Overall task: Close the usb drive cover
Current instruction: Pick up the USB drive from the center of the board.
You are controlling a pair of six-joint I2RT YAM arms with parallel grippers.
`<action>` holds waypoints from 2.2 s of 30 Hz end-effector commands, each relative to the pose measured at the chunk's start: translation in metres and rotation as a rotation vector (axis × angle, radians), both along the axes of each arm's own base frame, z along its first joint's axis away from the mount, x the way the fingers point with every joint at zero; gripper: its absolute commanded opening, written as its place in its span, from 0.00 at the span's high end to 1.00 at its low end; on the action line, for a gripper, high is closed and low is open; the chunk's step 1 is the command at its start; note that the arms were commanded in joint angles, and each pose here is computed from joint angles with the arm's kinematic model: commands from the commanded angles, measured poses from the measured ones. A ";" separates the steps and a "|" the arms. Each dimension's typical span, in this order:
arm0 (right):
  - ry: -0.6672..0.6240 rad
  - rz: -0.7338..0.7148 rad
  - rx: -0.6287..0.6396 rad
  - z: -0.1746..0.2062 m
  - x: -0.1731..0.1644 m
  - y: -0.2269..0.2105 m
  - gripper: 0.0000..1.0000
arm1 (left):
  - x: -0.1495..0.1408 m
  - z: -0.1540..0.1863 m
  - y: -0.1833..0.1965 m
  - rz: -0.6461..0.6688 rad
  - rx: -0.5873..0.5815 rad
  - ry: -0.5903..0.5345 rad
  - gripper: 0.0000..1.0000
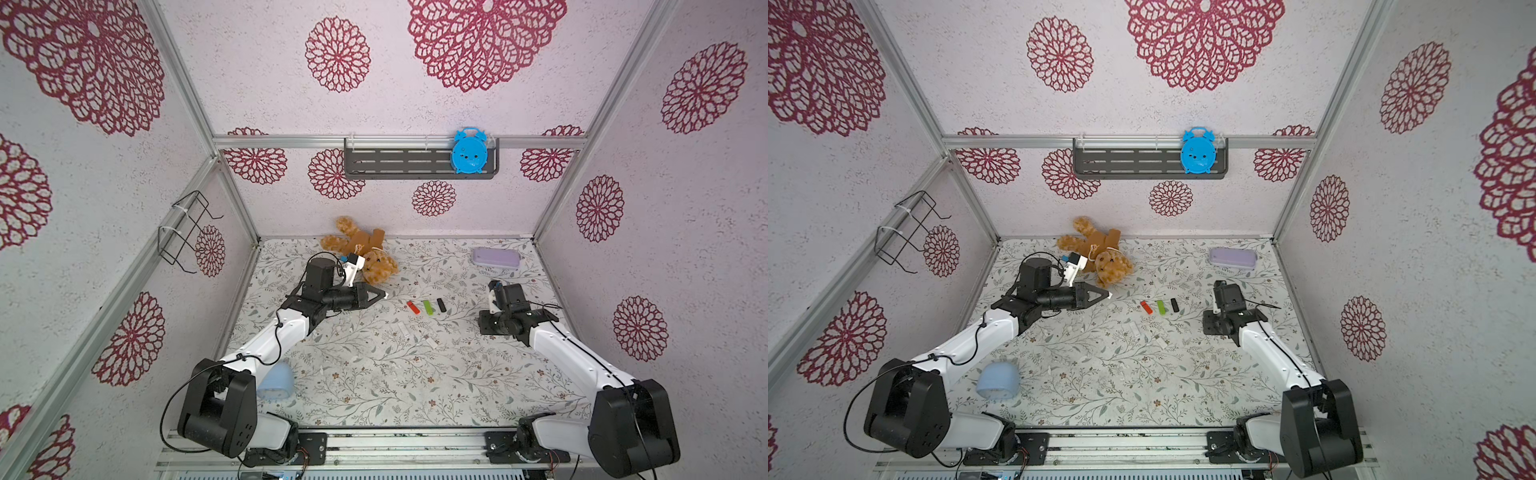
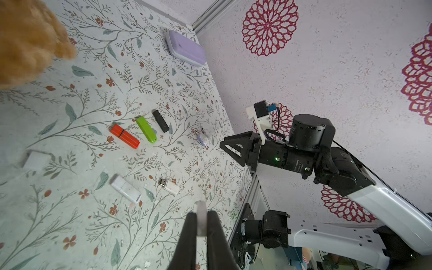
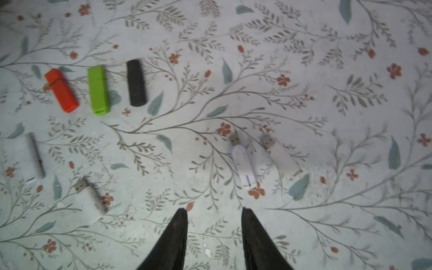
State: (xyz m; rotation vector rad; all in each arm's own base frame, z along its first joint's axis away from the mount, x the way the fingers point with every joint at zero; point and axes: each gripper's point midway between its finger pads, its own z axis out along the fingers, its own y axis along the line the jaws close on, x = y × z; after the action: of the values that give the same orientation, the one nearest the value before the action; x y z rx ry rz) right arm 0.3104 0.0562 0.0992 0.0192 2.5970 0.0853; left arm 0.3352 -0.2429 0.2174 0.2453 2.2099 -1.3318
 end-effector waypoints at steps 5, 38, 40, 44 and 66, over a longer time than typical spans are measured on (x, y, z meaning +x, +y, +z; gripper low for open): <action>0.085 -0.032 0.035 -0.014 0.007 -0.023 0.56 | 0.002 0.009 -0.001 0.006 -0.005 -0.042 0.91; 0.388 0.170 -0.191 -0.075 0.023 -0.004 0.57 | 0.001 0.006 -0.003 -0.014 0.001 -0.034 0.91; 0.378 0.172 -0.184 -0.073 0.024 -0.002 0.57 | 0.001 0.006 -0.004 -0.018 0.000 -0.033 0.91; 0.355 0.180 -0.177 -0.063 0.028 0.001 0.57 | 0.002 0.007 -0.004 -0.022 0.001 -0.032 0.91; 0.466 0.161 -0.168 -0.086 0.013 0.000 0.70 | 0.001 0.009 -0.005 -0.036 0.006 -0.028 0.91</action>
State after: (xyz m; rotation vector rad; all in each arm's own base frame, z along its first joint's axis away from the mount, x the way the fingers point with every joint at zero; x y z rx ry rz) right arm 0.3389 0.0596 0.0197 -0.2577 2.9826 -0.0644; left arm 0.3353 -0.2435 0.2177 0.2563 2.2171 -1.3297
